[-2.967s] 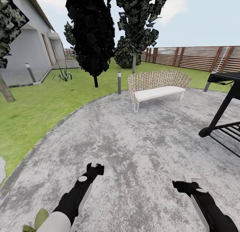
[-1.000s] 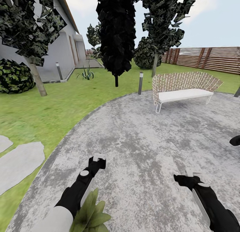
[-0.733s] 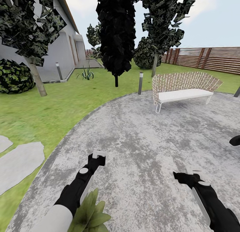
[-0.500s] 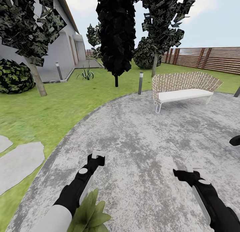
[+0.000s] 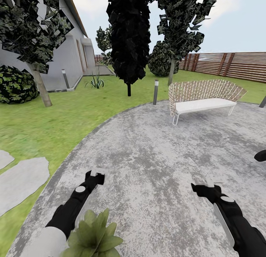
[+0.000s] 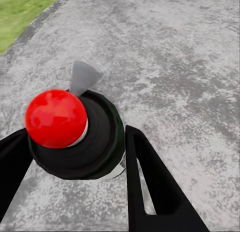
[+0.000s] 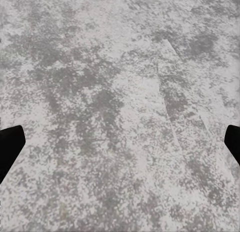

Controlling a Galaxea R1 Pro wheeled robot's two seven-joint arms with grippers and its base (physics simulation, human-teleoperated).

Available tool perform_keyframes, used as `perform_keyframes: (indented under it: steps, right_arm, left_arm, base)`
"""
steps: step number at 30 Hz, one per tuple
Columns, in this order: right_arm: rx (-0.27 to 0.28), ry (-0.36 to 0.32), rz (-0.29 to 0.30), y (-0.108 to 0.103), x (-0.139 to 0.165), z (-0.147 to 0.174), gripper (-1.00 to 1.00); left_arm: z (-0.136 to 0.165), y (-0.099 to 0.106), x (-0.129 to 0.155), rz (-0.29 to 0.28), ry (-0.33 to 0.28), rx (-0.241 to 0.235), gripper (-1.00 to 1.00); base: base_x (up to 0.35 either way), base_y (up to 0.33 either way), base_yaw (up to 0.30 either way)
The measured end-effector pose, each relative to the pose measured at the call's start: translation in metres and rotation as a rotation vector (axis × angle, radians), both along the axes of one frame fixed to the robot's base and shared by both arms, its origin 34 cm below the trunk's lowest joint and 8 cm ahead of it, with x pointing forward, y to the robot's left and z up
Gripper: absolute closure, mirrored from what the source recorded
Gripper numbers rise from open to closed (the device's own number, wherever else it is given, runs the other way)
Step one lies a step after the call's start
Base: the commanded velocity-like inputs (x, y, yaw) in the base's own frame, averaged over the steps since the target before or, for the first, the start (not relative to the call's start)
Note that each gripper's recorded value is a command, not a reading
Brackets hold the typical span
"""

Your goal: Pick up the pesticide atomizer in the garden and spray insectifuge to fully cover both potted plants in the garden.

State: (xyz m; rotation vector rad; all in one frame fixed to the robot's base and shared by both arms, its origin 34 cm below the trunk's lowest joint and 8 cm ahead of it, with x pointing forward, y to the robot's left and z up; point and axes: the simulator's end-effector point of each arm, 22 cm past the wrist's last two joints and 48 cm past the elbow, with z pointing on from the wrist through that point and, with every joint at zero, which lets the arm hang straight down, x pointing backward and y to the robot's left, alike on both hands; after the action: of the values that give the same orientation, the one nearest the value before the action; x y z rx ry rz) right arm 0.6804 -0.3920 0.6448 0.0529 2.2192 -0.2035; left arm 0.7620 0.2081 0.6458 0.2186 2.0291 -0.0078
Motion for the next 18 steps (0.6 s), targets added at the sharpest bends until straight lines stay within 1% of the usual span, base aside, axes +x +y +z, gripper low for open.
perform_keyframes:
  steps: [2, 5, 7, 10, 12, 13, 14, 15, 16, 18]
  right_arm:
    - [0.018, 0.001, 0.026, 0.007, 0.001, 0.000, -1.00]
    - [0.101, 0.007, 0.134, 0.037, 0.002, -0.002, -1.00]
    - [0.180, 0.015, 0.240, 0.064, -0.001, -0.002, -1.00]
    - [0.234, 0.041, 0.331, 0.079, -0.009, -0.002, -1.00]
    - [0.267, 0.074, 0.390, 0.088, -0.017, -0.003, -1.00]
    - [0.303, 0.098, 0.438, 0.098, -0.024, -0.004, -1.00]
    - [0.331, 0.112, 0.472, 0.105, -0.029, -0.003, -1.00]
    - [0.362, 0.122, 0.509, 0.114, -0.033, -0.001, -1.00]
    - [0.398, 0.130, 0.552, 0.125, -0.038, 0.002, -1.00]
    - [0.417, 0.125, 0.586, 0.133, -0.040, 0.009, -1.00]
  left_arm:
    - [-0.002, 0.009, -0.001, -0.019, 0.010, 0.010, 1.00]
    - [0.000, 0.011, -0.004, -0.123, 0.022, -0.003, 1.00]
    - [0.009, 0.010, -0.011, -0.247, 0.028, -0.016, 1.00]
    - [0.015, 0.010, -0.021, -0.368, 0.043, -0.028, 1.00]
    - [0.017, 0.006, -0.030, -0.440, 0.061, -0.042, 1.00]
    - [0.016, 0.001, -0.037, -0.493, 0.077, -0.054, 1.00]
    - [0.016, -0.003, -0.042, -0.528, 0.089, -0.056, 1.00]
    - [0.012, -0.006, -0.048, -0.564, 0.106, -0.044, 1.00]
    - [0.005, -0.008, -0.057, -0.612, 0.141, -0.013, 1.00]
    - [-0.008, -0.008, -0.070, -0.653, 0.208, 0.022, 1.00]
  base:
    - [0.000, 0.000, 0.000]
    - [0.000, 0.000, 0.000]
    - [0.000, 0.000, 0.000]
    - [0.000, 0.000, 0.000]
    - [0.000, 0.000, 0.000]
    - [0.000, 0.000, 0.000]
    - [0.000, 0.000, 0.000]
    - [0.000, 0.000, 0.000]
    - [0.000, 0.000, 0.000]
    - [0.000, 0.000, 0.000]
